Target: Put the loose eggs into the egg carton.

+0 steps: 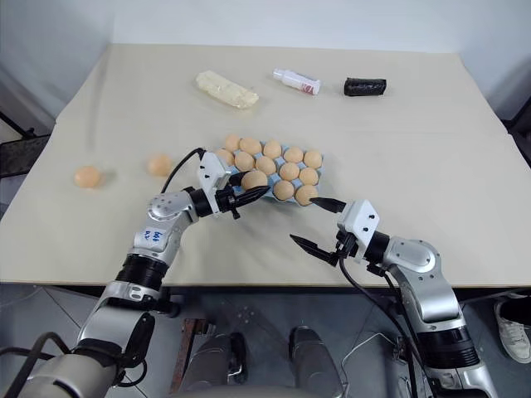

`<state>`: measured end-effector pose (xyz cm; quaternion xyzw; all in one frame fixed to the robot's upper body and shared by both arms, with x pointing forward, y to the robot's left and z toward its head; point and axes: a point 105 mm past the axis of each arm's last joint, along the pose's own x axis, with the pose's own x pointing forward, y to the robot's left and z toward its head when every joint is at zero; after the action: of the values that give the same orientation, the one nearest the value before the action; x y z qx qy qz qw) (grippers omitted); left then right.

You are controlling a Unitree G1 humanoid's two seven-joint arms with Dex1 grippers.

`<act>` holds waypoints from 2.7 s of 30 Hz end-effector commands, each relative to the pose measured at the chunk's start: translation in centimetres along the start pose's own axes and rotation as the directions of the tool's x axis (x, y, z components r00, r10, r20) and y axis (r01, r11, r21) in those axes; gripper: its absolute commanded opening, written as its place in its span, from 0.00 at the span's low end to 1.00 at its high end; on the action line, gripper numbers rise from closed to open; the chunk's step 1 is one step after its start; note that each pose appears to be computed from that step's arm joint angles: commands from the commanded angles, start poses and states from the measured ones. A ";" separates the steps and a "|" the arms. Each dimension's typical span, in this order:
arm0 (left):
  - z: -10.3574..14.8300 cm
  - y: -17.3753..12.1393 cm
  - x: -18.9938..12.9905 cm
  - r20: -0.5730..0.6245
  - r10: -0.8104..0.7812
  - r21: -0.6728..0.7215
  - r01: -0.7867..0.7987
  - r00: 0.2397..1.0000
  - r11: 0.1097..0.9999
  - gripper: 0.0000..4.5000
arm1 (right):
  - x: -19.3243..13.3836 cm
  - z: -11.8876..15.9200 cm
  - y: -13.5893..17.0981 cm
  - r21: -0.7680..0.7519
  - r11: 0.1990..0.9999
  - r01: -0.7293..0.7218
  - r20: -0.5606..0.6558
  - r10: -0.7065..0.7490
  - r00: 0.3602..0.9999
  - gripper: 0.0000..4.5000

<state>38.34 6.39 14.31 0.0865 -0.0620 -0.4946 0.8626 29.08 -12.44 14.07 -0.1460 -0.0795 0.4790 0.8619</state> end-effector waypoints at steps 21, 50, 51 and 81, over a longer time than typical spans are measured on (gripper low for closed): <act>2.5 2.9 -6.6 0.121 0.151 0.101 -0.163 0.981 0.981 0.92 | 0.6 1.6 0.7 -0.012 1.000 -0.009 0.059 0.010 0.998 1.00; 0.0 10.2 -16.5 -0.093 0.756 0.025 -0.757 0.648 0.653 1.00 | 1.4 1.7 -0.1 -0.016 1.000 -0.004 0.118 0.006 0.993 1.00; 0.1 10.8 -15.9 -0.100 0.758 0.033 -0.759 0.644 0.650 1.00 | 1.4 1.7 -0.1 -0.017 1.000 -0.003 0.117 0.005 0.993 1.00; 4.9 6.3 -3.9 0.075 0.170 0.115 -0.178 0.983 0.977 0.40 | 1.1 1.8 -0.5 -0.023 0.998 0.066 0.113 -0.063 0.992 1.00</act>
<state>41.80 14.60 20.22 0.1020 -0.1153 -0.3610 0.9198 29.65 -11.18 14.66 -0.1175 -0.1154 0.4648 0.8700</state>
